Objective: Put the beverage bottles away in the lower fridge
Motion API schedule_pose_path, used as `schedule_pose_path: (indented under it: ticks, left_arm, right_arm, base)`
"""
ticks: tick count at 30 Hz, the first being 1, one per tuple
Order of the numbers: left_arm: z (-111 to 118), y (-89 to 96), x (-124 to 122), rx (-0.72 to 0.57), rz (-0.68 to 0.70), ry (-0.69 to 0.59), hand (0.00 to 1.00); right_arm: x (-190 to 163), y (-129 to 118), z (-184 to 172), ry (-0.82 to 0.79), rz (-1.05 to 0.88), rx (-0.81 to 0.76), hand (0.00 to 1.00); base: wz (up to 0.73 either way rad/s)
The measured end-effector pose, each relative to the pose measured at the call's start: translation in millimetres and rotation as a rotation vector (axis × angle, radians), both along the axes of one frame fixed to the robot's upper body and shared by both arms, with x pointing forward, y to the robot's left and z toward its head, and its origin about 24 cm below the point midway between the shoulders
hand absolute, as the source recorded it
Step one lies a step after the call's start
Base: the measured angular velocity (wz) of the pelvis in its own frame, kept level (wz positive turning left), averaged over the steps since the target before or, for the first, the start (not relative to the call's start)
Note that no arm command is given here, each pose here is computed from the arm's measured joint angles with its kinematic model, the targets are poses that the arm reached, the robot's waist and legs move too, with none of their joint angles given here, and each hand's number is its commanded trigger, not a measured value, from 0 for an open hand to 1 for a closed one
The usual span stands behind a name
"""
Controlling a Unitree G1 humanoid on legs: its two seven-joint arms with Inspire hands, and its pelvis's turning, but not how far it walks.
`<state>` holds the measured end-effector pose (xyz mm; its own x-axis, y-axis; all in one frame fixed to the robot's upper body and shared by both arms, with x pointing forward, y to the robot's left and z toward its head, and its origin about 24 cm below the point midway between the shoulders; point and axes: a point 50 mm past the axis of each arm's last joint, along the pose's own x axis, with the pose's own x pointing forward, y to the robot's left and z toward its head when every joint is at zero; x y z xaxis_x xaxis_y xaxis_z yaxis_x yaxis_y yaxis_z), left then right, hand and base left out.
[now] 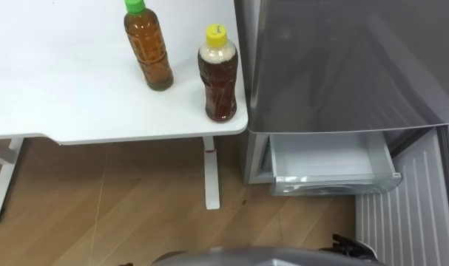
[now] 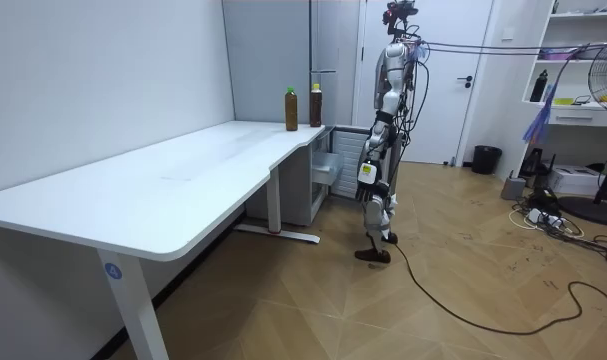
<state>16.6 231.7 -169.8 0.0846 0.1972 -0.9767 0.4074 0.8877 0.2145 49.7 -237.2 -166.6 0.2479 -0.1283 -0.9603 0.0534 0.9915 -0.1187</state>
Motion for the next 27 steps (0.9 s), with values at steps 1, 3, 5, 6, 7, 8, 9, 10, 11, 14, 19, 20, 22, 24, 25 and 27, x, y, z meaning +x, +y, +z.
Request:
schedule_pose_path:
  ticks: [1,3,5,6,7,8,9,10,11,14,19,20,22,24,25,27]
  left_arm:
    - [0,-0.4,0,-0.001,0.000,0.000,0.00]
    - [-1,-3.6,0,-0.008,0.001,-0.002,0.00]
    - [-1,-5.3,1,-0.013,0.002,-0.002,0.00]
    - [-1,-5.8,1,-0.014,0.002,-0.002,0.00]
    - [-1,-5.8,0,-0.014,0.003,-0.001,0.00]
    - [-1,-5.7,-3,-0.013,0.009,0.007,0.00]
    - [-1,-5.6,-5,-0.014,0.030,0.005,0.00]
    - [-1,-5.4,-5,-0.015,0.040,0.003,0.00]
    - [-1,-4.3,-5,-0.013,0.072,-0.002,0.00]
    - [-1,-1.0,-11,0.006,0.173,-0.007,0.00]
    - [-1,1.9,-18,0.041,0.413,-0.049,0.00]
    - [0,3.3,-19,0.056,0.466,-0.062,0.00]
    - [1,6.2,-21,0.083,0.564,-0.085,0.00]
    - [2,12.1,-21,0.119,0.728,-0.138,0.00]
    - [3,13.5,-20,0.124,0.768,-0.154,0.00]
    - [4,18.2,-15,0.145,0.918,-0.214,0.00]
  right_arm:
    - [0,0,0,0.001,0.000,0.001,0.00]
    - [-2,0,0,0.008,0.000,0.003,0.00]
    - [-3,1,-1,0.015,0.003,0.006,0.00]
    - [-3,2,-1,0.021,0.007,0.007,0.00]
    - [-3,2,-2,0.025,0.008,0.007,0.00]
    - [-2,3,-2,0.028,0.004,0.010,0.00]
    - [-2,3,-2,0.030,0.003,0.012,0.00]
    - [-2,3,-2,0.032,0.002,0.013,0.00]
    - [-2,4,-2,0.032,0.002,0.019,0.00]
    - [-4,5,-3,0.040,-0.002,0.025,0.00]
    - [-6,4,-3,0.046,-0.019,0.013,0.00]
    - [-6,3,-3,0.048,-0.021,0.009,0.00]
    - [-7,3,-3,0.051,-0.029,0.006,0.00]
    - [-7,2,-3,0.047,-0.037,0.007,0.00]
    - [-7,2,-3,0.046,-0.039,0.007,0.00]
    - [-8,1,-3,0.047,-0.041,0.005,0.00]
  base:
    - [0.00]
    - [-0.02]
    - [0.00]
    - [0.00]
    - [0.03]
    - [0.04]
    - [0.00]
    - [0.00]
    - [0.00]
    - [0.00]
    - [0.00]
    - [0.00]
    - [0.00]
    - [0.00]
    - [0.00]
    - [0.00]
